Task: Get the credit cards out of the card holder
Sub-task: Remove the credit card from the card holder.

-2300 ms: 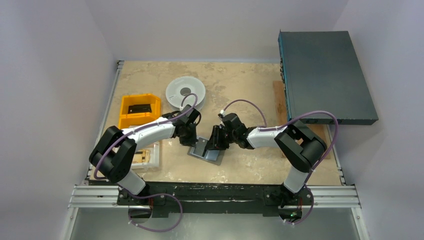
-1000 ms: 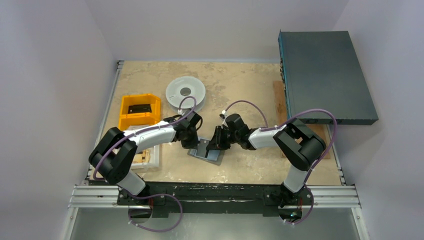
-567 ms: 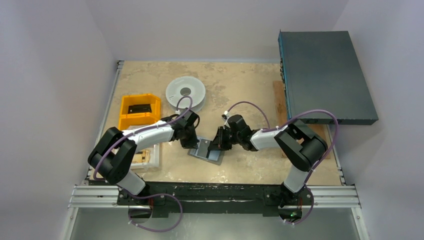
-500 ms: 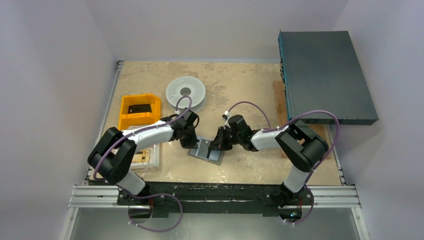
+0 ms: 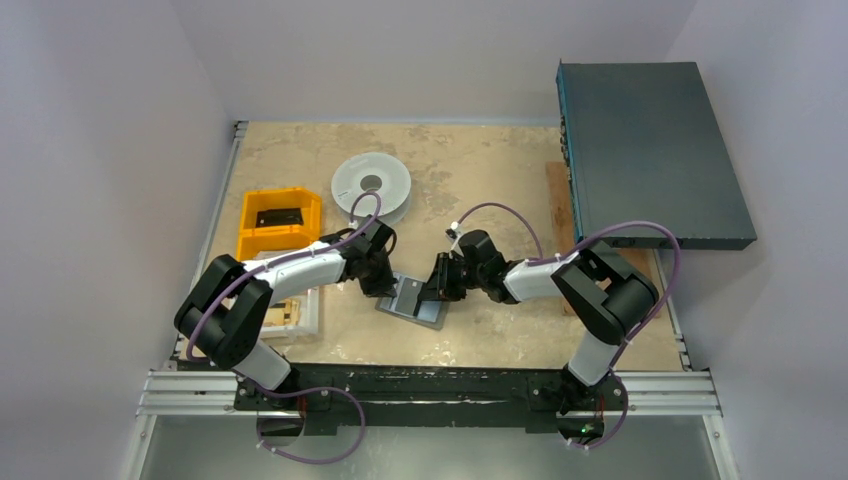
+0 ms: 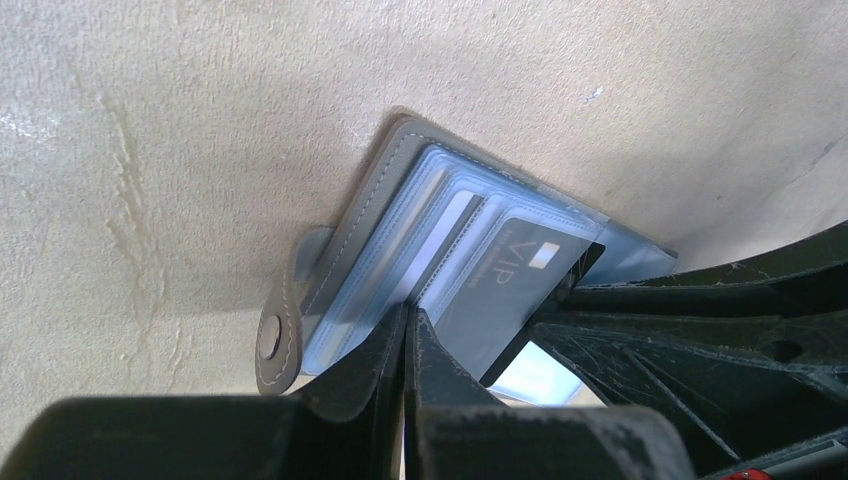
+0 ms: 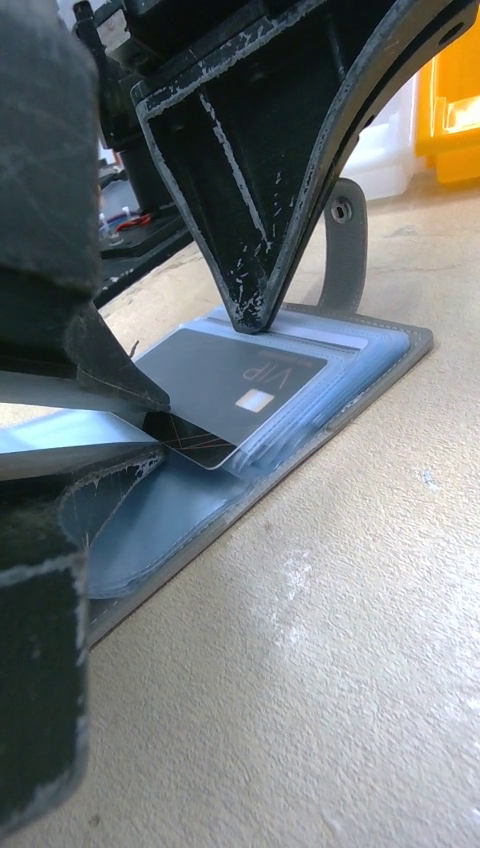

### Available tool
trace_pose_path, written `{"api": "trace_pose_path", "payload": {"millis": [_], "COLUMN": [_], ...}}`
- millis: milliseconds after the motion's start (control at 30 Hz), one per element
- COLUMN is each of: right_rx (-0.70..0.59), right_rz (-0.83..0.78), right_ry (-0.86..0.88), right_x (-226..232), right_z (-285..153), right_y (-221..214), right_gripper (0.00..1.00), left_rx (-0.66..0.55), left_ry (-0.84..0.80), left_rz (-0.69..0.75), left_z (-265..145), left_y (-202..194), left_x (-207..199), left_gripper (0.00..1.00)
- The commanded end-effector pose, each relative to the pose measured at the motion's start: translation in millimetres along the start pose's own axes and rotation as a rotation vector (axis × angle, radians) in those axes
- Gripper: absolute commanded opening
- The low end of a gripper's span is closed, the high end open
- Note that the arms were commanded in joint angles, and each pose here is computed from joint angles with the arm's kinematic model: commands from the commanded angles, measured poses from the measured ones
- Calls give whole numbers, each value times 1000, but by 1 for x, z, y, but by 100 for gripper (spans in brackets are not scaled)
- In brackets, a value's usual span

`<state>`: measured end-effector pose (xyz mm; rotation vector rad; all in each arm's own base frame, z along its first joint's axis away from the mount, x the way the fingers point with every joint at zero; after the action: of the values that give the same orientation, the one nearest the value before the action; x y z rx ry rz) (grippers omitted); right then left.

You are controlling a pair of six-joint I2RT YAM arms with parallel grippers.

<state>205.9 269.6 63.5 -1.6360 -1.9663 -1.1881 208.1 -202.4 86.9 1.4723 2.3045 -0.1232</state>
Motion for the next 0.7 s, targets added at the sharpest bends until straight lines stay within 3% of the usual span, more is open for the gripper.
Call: {"api": "trace_pose_path", "payload": {"millis": [0, 233, 667], "right_rx": [24, 42, 66], "right_rz": [19, 0, -22], "right_ry": [-39, -115, -254], "right_x": [-14, -22, -42], "right_z": [3, -1, -16], "right_y": [-8, -12, -22], "right_gripper": [15, 0, 0], "left_rx": [55, 45, 32], "left_ry": [118, 124, 137], "left_rz": [-9, -16, -52], "left_z": [21, 19, 16], "left_y": [-15, -12, -6], "left_x": [28, 29, 41], "left_gripper": [0, 0, 0]}}
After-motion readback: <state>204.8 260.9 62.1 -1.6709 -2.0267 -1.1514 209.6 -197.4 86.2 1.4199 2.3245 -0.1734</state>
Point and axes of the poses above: each gripper's point midway between its finger pads, its own z axis out along the fingers, its own x axis along the line the jaws close on, y = z × x, the point moved 7 cm from there along -z, back along the fingers, and after that the axes turned 9 degrees about -z, right-handed, at the moved point
